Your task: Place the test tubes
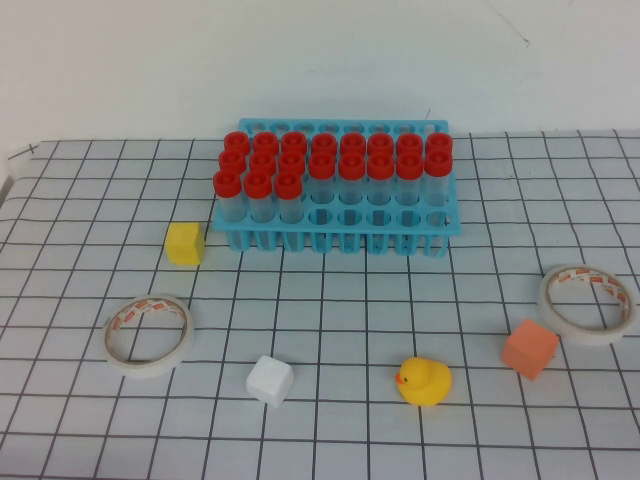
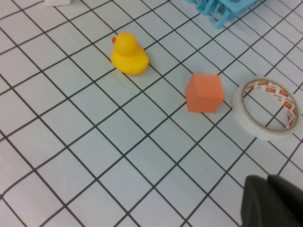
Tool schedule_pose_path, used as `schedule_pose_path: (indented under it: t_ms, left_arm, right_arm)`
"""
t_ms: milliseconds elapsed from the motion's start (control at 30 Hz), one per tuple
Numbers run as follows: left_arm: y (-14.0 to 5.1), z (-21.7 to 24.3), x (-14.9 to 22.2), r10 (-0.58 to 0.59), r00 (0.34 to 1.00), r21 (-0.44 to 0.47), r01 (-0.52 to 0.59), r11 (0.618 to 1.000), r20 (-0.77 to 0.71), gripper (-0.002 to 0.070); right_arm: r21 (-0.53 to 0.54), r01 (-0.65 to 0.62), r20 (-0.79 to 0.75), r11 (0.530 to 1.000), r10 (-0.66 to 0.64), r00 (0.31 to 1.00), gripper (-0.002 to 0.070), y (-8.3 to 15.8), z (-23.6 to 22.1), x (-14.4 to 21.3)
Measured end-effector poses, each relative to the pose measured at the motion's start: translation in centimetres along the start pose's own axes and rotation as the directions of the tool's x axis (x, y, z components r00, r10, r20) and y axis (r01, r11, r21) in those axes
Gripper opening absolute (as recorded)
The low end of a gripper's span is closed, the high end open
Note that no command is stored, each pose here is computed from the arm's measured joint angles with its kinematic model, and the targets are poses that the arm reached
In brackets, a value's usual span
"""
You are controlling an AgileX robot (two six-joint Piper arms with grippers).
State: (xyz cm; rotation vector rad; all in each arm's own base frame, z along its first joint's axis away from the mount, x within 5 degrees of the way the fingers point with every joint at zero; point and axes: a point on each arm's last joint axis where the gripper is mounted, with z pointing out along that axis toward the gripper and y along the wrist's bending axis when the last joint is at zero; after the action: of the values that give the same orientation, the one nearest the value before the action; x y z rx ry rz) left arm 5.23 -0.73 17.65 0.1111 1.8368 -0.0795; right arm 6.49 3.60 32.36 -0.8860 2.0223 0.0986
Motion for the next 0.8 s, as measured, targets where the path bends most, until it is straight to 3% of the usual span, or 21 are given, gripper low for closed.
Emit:
schedule_pose_path:
  t_ms: [267,800]
  left_arm:
    - [0.37,-0.01,-0.01,-0.042,0.999,-0.041,0.042,0.998,0.002,-0.0001]
    - [0.12,0.0,-0.01,-0.123,0.992,-0.014,0.123,0.992,0.003,-0.0001]
  right_arm:
    - [0.0,0.0,0.0,1.0,0.0,1.0,-0.0001,0.0,0.0,0.0]
    - [0.0,0.0,0.0,1.0,0.0,1.0,-0.0001,0.0,0.0,0.0]
